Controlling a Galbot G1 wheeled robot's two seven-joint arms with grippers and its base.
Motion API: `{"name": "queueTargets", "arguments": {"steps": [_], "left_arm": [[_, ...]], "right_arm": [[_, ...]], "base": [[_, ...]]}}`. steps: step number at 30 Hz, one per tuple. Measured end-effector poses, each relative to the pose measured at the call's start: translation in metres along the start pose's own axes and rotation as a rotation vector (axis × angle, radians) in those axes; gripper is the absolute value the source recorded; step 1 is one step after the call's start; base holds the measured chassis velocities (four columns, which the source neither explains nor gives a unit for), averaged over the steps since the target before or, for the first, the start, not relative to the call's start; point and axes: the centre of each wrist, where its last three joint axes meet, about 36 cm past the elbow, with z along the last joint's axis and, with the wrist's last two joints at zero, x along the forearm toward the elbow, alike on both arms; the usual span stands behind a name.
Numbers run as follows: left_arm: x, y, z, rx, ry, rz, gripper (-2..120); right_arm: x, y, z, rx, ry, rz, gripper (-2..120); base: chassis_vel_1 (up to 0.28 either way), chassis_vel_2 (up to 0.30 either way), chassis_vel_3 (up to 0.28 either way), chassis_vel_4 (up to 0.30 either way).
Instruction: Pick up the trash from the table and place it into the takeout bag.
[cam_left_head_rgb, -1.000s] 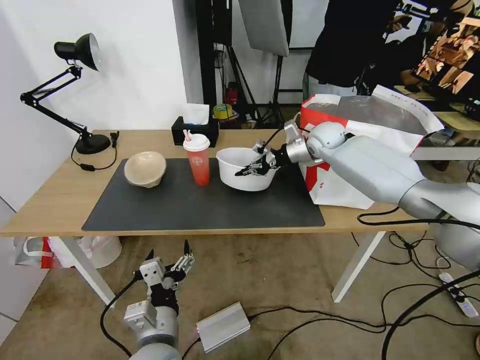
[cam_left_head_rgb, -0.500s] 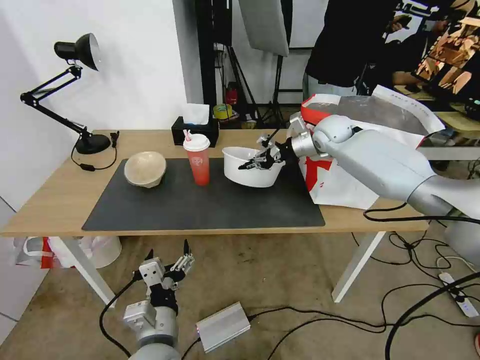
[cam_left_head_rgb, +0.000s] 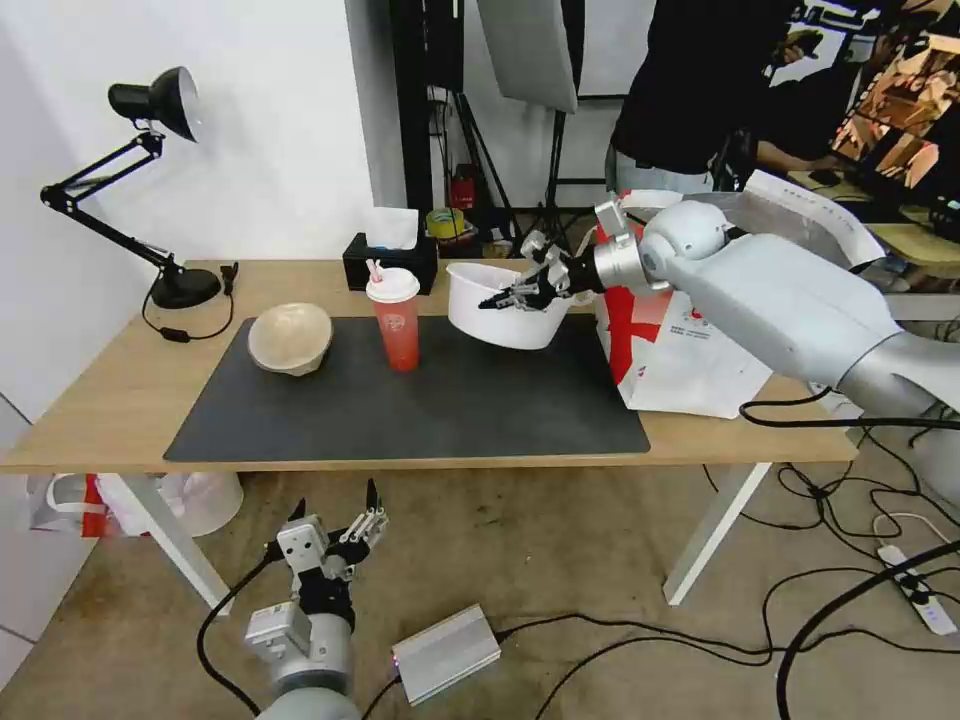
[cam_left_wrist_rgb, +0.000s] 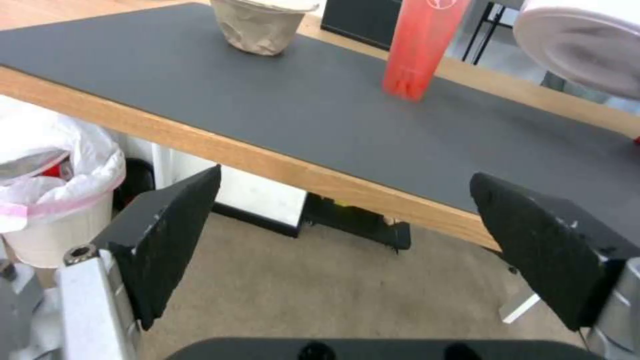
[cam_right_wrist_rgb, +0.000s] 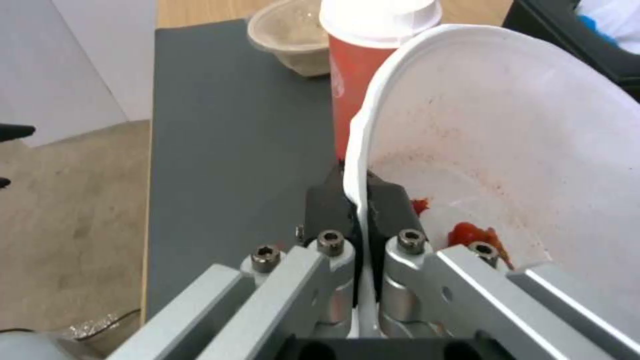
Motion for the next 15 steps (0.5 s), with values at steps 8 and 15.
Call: {"name": "queueTargets", "arguments": {"steps": [8, 15], "left_arm": [[0.000, 0.001, -0.001, -0.004, -0.002, 0.002, 100], [-0.001, -0.002, 0.000, -0.001, -0.003, 0.010, 100]], "right_arm": [[0.008, -0.001, -0.009, 0.008, -0.016, 0.011, 0], [0.017, -0.001, -0.025, 0.025, -0.035, 0.020, 0]], "base": [[0.000, 0.000, 0.000, 0.000], [0.000, 0.000, 0.000, 0.000]]}}
